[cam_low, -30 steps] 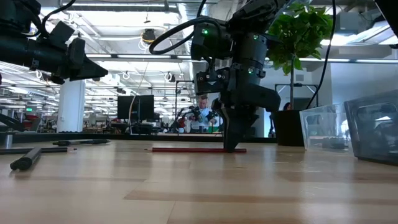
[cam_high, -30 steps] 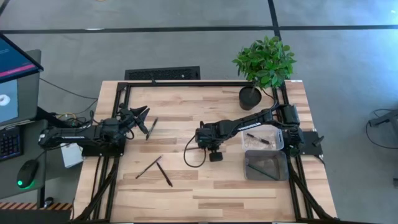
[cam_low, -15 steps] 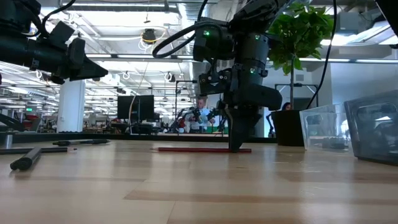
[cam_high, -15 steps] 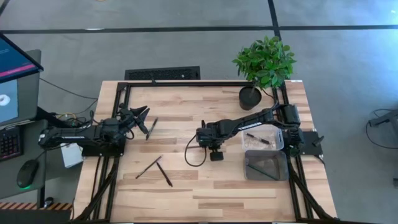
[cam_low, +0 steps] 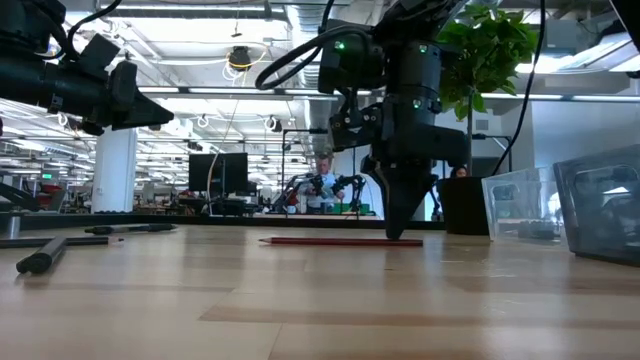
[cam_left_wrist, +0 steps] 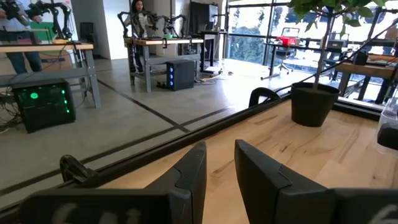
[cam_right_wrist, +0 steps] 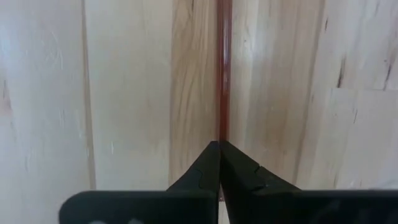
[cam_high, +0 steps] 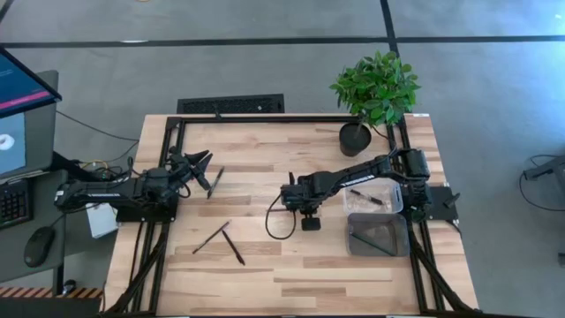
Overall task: Sort pens & pencils
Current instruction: Put the brown pencil into the black transparent bin
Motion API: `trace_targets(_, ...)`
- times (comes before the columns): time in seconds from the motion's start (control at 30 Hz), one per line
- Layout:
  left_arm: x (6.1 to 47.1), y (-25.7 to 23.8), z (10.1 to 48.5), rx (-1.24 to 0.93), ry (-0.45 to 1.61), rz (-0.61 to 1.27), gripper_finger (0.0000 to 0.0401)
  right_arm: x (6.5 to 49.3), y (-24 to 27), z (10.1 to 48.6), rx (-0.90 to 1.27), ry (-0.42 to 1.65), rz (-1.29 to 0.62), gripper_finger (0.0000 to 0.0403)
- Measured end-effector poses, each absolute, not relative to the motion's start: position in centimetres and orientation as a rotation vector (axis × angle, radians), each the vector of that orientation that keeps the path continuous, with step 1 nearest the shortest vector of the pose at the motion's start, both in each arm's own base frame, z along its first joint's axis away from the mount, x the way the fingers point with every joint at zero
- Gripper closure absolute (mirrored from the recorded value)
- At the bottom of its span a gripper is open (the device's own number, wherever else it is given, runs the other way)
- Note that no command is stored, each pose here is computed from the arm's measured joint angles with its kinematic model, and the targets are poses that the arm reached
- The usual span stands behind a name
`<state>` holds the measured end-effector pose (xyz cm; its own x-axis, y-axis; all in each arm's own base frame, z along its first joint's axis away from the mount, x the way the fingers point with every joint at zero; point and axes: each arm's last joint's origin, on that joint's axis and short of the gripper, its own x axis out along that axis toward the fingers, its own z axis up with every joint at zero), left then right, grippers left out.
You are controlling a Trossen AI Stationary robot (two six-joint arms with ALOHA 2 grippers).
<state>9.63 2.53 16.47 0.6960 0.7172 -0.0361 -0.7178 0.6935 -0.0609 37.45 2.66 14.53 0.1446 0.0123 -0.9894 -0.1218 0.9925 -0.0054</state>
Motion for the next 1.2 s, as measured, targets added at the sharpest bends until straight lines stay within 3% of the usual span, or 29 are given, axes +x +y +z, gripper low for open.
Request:
trace_targets(0.7,9.6,2.5,16.5,-0.097,-0.001,0.801,0.0328,36.7,3.4,14.4,-0.086,1.498,0.094,0.0349)
trace_targets(1.2,9.6,2.5,16.5,-0.095,0.000,0.802,0.0328,36.1,3.2,14.8,-0.091,1.581,0.089,0.0230)
